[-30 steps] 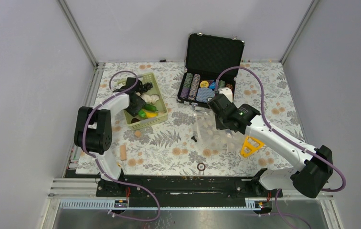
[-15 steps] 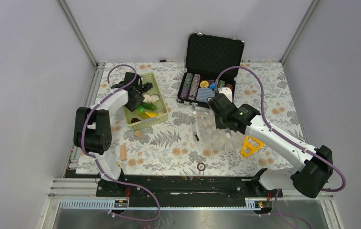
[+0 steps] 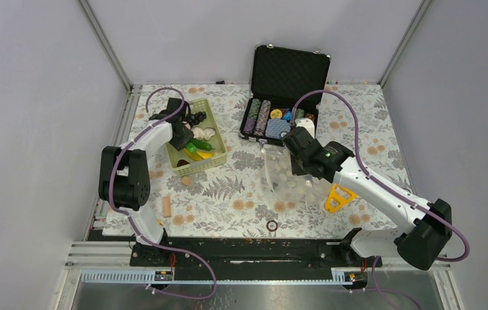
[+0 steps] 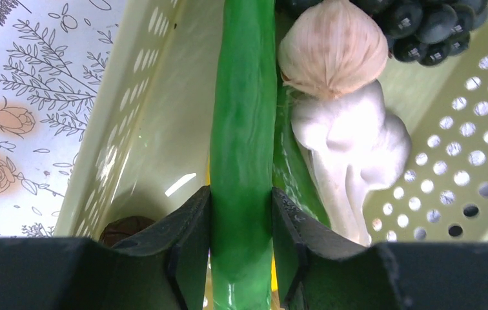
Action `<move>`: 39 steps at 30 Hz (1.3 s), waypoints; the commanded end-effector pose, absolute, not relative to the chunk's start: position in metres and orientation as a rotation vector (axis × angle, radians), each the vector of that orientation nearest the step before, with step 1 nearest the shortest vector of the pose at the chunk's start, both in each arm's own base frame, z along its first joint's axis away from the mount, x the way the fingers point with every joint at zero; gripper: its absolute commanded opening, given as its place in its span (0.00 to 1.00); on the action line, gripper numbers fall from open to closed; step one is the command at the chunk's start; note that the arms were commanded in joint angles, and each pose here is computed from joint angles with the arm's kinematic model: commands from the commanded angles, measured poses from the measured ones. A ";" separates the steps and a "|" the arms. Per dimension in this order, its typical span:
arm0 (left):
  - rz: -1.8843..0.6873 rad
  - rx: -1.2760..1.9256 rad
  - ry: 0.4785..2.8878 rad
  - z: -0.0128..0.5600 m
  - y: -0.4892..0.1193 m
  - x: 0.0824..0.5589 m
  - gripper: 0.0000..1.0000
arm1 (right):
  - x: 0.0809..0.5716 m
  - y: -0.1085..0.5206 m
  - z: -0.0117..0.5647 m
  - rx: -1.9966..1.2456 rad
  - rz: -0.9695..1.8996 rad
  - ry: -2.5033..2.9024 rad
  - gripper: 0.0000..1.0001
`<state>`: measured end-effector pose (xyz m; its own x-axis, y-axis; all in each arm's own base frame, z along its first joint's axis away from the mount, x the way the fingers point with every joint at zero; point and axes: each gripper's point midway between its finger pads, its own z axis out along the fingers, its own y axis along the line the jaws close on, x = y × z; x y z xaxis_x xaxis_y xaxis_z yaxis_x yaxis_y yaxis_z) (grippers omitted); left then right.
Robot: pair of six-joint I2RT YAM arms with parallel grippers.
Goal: Place the food in the zip-top bag and seal the zipper
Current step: Pick up the fake vegetable from the bin, then place the fake vegetable in the zipper food storage bag.
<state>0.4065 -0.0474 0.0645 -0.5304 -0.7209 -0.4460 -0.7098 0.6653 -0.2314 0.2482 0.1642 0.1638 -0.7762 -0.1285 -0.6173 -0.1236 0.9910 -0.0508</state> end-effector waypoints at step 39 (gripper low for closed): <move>-1.171 -0.016 1.185 0.424 -0.265 0.242 0.00 | 0.238 0.242 0.250 0.185 0.846 2.273 0.00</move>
<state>0.2385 -0.2798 0.3658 -0.2448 -0.4923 -0.8353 0.6952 0.5114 -0.5052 0.2355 0.2217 0.2190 -0.7700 0.2236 -0.5976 -0.1016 0.8817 0.4608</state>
